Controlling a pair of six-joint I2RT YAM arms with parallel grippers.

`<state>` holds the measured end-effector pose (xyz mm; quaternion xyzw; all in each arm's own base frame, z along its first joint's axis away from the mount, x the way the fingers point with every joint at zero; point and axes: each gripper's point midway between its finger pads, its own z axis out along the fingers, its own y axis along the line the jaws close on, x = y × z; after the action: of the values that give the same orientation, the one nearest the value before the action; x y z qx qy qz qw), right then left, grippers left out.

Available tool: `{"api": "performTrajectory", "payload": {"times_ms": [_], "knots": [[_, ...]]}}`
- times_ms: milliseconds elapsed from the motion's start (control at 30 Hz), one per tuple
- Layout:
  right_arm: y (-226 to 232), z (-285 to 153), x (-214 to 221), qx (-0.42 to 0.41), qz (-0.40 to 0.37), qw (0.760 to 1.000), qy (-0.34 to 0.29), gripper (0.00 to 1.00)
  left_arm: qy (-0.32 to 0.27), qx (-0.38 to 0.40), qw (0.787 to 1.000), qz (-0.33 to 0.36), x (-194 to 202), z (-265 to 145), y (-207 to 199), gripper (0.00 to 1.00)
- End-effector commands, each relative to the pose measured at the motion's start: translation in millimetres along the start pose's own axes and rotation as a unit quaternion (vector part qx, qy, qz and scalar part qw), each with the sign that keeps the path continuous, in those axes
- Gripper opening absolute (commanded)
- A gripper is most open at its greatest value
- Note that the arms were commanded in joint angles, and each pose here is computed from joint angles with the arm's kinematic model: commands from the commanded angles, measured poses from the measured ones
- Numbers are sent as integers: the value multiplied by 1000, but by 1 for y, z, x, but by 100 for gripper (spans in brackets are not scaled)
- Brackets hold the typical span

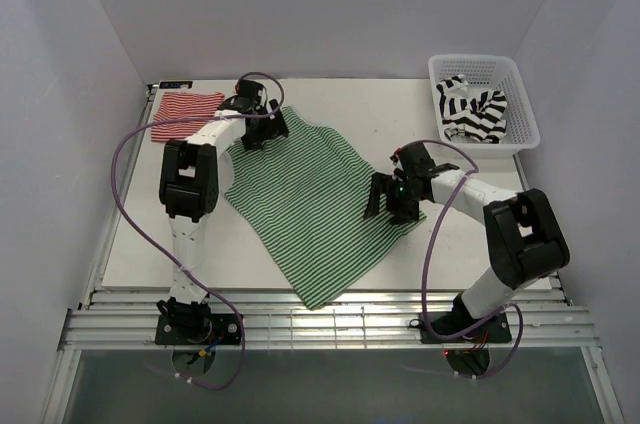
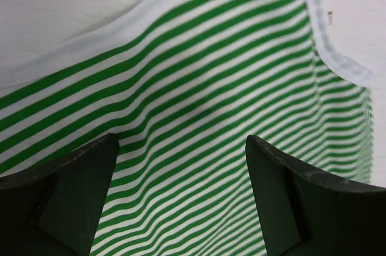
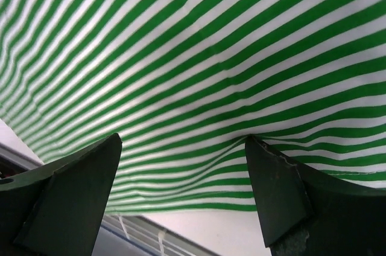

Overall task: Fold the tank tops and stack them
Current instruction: Flatten the tank top out

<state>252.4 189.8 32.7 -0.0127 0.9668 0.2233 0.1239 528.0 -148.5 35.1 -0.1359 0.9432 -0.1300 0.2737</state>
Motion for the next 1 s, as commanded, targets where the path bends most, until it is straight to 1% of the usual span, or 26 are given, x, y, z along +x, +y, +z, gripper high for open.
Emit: {"api": "performTrajectory", "payload": {"times_ms": [0, 33, 67, 100, 133, 167, 200, 233, 267, 300, 333, 367, 400, 433, 467, 533, 633, 700, 733, 800, 833, 867, 933, 967], "knots": [[-34, 18, -44, 30, -10, 999, -20, 90, 47, -56, 996, -57, 33, -2, 37, 98], [-36, 21, -55, 26, -24, 999, -22, 90, 61, -67, 993, -74, 51, -12, 46, 98], [-42, 22, -69, 28, -26, 999, -28, 90, 65, -74, 989, -111, 60, -18, 48, 98], [-43, 28, -94, 32, -36, 998, -34, 90, 69, -78, 986, -130, 70, -24, 50, 98], [-52, 28, -108, 44, -51, 997, -33, 90, 73, -83, 983, -148, 81, -31, 54, 98], [-52, 30, -122, 47, -68, 996, -33, 90, 78, -88, 979, -164, 100, -45, 60, 98], [-61, 43, -130, 59, -73, 995, -20, 90, 67, -106, 974, -190, 105, -51, 67, 98], [-57, 34, -166, 70, -87, 993, -49, 90, 60, -118, 971, -200, 111, -58, 74, 98], [-63, 45, -175, 71, -111, 990, -42, 90, 59, -126, 968, -209, 124, -70, 80, 98], [-62, 45, -190, 71, -117, 989, -51, 90, 59, -130, 964, -224, 129, -75, 82, 98], [-53, 35, -219, 65, -127, 987, -75, 90, 54, -138, 962, -229, 132, -79, 86, 98], [-57, 46, -223, 63, -142, 986, -65, 90, 56, -140, 960, -235, 138, -83, 86, 98], [-56, 46, -231, 64, -146, 985, -67, 90, 58, -139, 959, -242, 144, -88, 87, 98], [-45, 39, -251, 53, -154, 983, -88, 90, 57, -139, 959, -241, 145, -88, 86, 98], [-50, 48, -248, 54, -167, 982, -69, 90, 50, -142, 960, -236, 144, -88, 86, 98], [-47, 47, -252, 49, -170, 982, -69, 90, 45, -144, 963, -223, 137, -84, 85, 98], [-42, 41, -252, 46, -169, 981, -77, 90, 19, -146, 967, -208, 112, -80, 81, 98], [-38, 27, -254, 46, -171, 980, -90, 90, 10, -150, 967, -204, 100, -82, 78, 98], [-35, 22, -255, 46, -175, 979, -94, 90, -3, -141, 969, -203, 84, -86, 70, 98], [-21, -4, -262, 42, -186, 975, -117, 90, -1, -117, 974, -195, 77, -94, 58, 98], [-11, -15, -264, 37, -199, 971, -127, 90, -11, -98, 977, -191, 69, -104, 49, 98], [2, -40, -269, 34, -209, 966, -151, 90, -10, -87, 980, -181, 67, -111, 43, 98], [17, -58, -263, 28, -217, 961, -168, 90, -9, -65, 983, -172, 67, -126, 33, 98], [31, -88, -262, 22, -217, 955, -198, 90, -11, -57, 985, -164, 70, -141, 27, 98]]}}
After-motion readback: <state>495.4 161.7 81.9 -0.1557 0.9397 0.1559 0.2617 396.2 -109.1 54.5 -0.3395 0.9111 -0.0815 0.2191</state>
